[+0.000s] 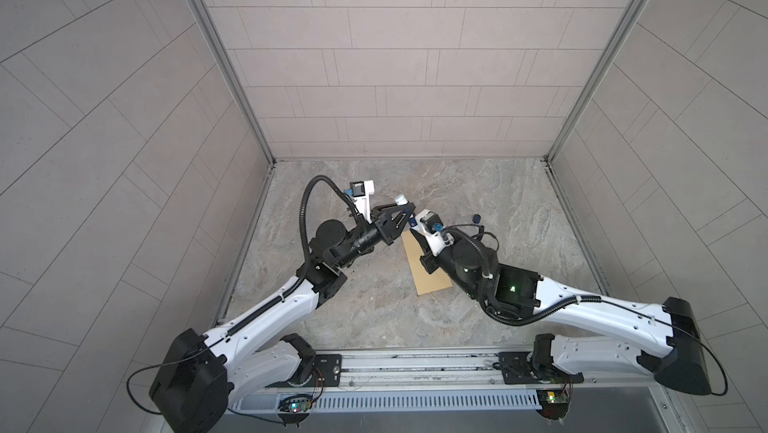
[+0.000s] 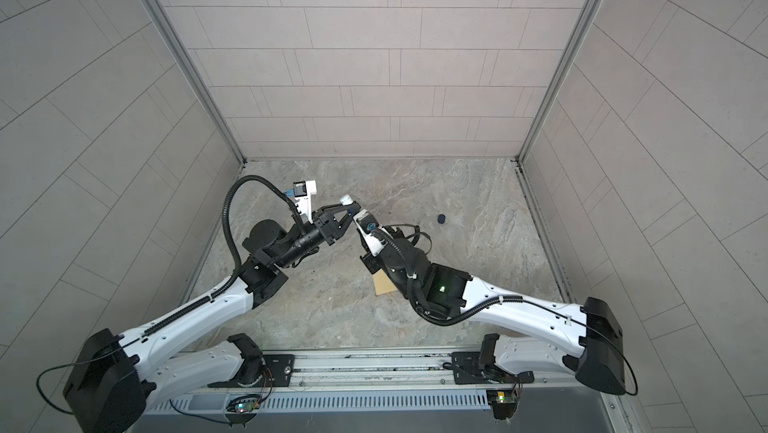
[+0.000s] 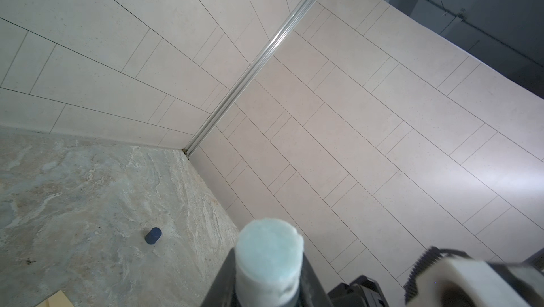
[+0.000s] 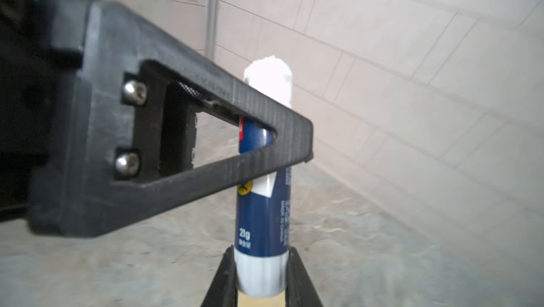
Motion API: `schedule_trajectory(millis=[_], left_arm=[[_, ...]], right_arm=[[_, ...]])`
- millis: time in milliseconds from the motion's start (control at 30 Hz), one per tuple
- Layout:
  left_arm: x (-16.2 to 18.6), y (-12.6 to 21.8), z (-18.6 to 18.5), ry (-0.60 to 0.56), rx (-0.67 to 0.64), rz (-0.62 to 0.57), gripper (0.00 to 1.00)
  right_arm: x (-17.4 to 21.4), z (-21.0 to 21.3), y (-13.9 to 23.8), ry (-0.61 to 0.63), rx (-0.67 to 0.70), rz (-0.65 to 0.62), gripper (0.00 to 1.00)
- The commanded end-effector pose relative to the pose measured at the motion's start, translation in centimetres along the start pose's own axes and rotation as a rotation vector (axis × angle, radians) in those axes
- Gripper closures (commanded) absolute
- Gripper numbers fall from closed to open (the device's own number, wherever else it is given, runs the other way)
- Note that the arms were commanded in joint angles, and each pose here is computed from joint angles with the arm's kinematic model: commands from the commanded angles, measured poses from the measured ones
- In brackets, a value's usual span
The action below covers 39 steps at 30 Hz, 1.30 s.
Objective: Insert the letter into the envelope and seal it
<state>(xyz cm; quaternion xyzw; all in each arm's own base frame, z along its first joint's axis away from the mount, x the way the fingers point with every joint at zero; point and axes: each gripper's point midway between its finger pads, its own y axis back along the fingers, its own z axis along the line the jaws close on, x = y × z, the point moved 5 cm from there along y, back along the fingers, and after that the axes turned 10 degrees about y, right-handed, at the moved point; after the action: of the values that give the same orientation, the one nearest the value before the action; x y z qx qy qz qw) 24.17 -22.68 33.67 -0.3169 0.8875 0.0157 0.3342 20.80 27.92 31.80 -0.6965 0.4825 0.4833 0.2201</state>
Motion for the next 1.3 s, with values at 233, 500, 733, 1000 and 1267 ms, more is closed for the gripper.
schedule_trajectory(millis=[233,500,733,1000,1267], left_arm=[[0.2,-0.4,0.9,-0.011,-0.046,0.008,1.0],[0.0,-0.2,0.6,-0.012,-0.038,0.006,1.0],[-0.4,0.1,-0.3,-0.011,-0.017,-0.003,1.0],[-0.9,0.4,-1.4,-0.008,0.008,-0.015,1.0],[-1.0,0.5,-1.5,0.005,0.021,-0.023,1.0]], right_arm=[[-1.2,1.9,0.3,0.369,0.315,0.048,1.0],[-0.9,1.2,1.0,0.219,0.122,-0.025,0.77],[1.2,-1.3,1.5,-0.148,-0.331,-0.13,0.2],[1.9,-2.7,1.5,-0.469,-0.682,-0.226,0.05],[0.4,-4.9,0.0,-0.817,-0.789,-0.446,0.14]])
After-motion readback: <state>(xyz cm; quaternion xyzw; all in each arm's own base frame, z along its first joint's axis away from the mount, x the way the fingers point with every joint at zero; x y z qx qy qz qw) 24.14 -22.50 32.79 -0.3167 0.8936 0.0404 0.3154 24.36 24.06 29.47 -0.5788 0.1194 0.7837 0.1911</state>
